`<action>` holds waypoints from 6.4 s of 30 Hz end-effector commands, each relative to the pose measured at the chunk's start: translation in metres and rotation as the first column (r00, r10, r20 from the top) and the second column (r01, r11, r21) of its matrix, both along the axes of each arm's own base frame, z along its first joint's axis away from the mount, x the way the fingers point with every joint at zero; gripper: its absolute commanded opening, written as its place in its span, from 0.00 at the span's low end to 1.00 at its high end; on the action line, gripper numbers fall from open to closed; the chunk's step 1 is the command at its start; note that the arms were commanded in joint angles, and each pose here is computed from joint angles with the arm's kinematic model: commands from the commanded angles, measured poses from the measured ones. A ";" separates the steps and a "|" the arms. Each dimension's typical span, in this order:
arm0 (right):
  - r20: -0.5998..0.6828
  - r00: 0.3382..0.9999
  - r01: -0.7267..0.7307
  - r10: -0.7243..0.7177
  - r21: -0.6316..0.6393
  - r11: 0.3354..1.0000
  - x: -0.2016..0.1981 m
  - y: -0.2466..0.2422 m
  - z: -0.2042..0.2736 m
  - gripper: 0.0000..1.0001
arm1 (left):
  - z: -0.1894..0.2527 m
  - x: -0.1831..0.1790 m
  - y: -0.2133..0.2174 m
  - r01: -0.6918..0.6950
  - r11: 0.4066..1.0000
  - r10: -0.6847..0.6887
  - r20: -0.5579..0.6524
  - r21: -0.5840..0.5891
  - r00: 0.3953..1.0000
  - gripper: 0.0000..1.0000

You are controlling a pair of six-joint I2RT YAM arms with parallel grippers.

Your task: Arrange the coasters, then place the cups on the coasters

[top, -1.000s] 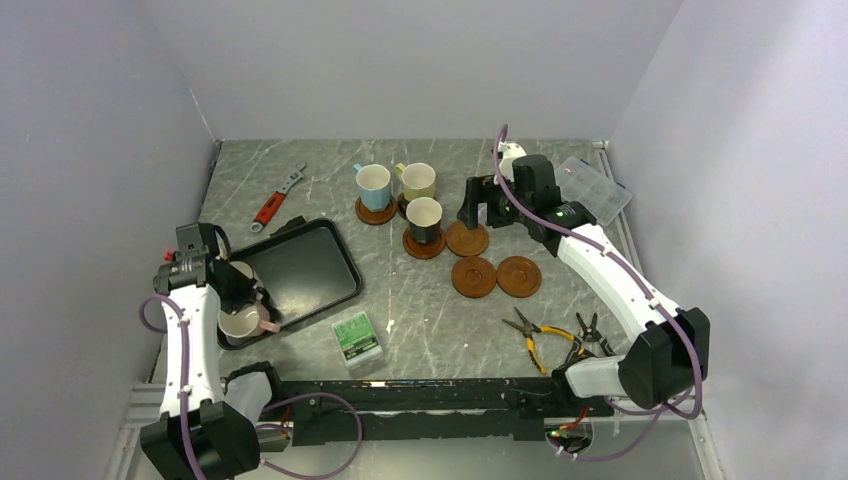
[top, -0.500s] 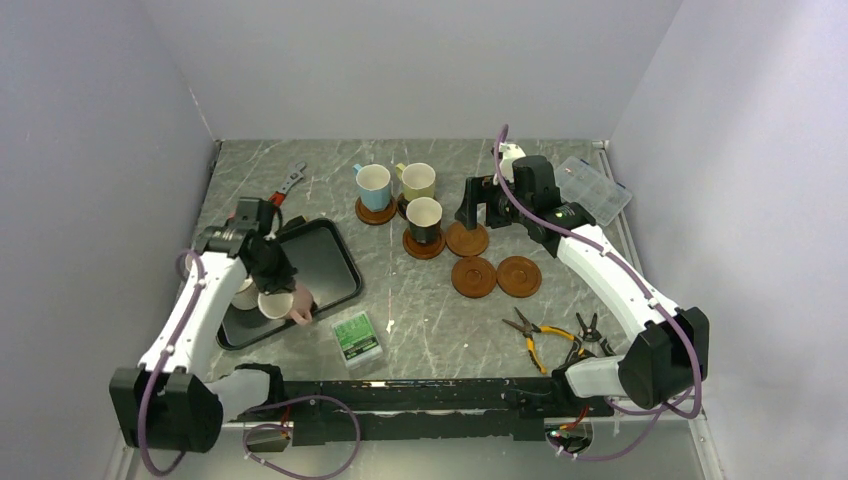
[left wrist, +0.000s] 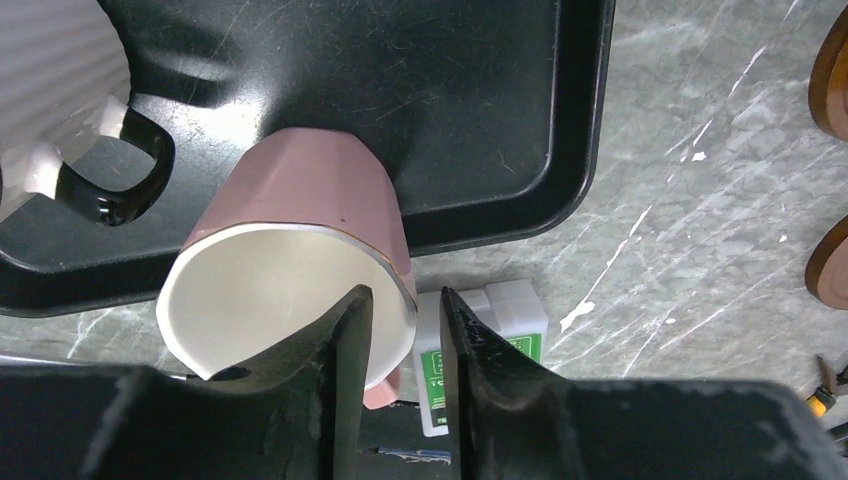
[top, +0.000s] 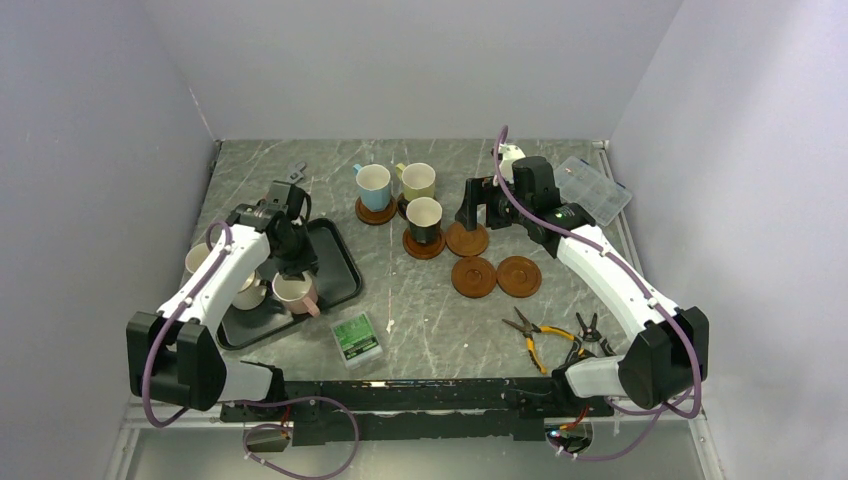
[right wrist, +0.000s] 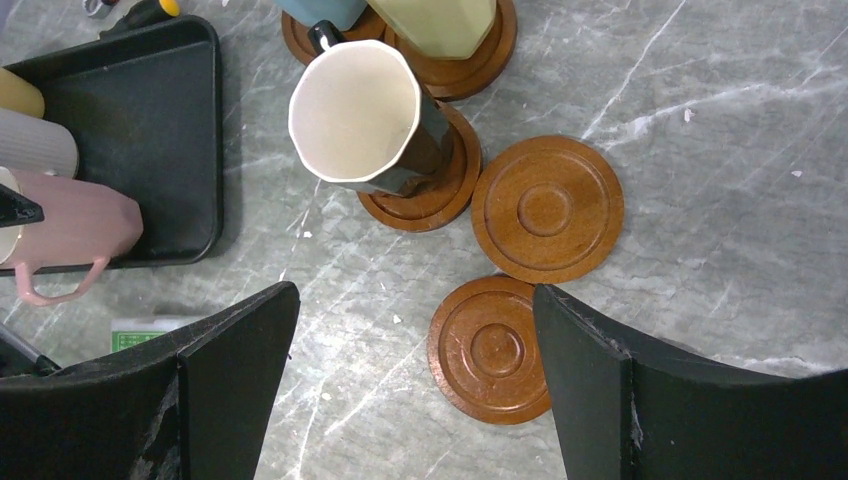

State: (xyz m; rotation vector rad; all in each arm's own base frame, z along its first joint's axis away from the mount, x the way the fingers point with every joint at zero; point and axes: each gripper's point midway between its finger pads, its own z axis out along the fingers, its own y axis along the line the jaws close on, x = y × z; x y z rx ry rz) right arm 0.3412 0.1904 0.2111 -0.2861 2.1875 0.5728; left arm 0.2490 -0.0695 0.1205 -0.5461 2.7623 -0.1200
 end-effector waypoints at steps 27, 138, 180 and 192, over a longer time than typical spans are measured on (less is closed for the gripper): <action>0.017 0.999 -0.049 0.048 0.067 0.997 -0.003 0.012 0.012 0.90 | 0.010 0.003 -0.033 0.394 0.913 -0.404 0.095 0.106 0.910 0.57; -0.023 0.522 0.850 -0.853 -0.065 0.522 0.026 -0.078 0.022 0.00 | 0.109 0.094 0.066 0.020 0.999 -0.041 0.587 0.043 0.809 0.82; -0.072 0.417 0.891 -0.906 -0.166 0.423 0.064 -0.041 -0.080 0.00 | 0.100 0.094 0.064 0.039 0.998 -0.056 0.567 0.043 0.822 0.80; -0.022 0.390 0.905 -0.920 -0.173 0.388 0.053 -0.046 -0.074 0.00 | 0.102 0.093 0.063 0.043 0.998 -0.058 0.571 0.041 0.819 0.80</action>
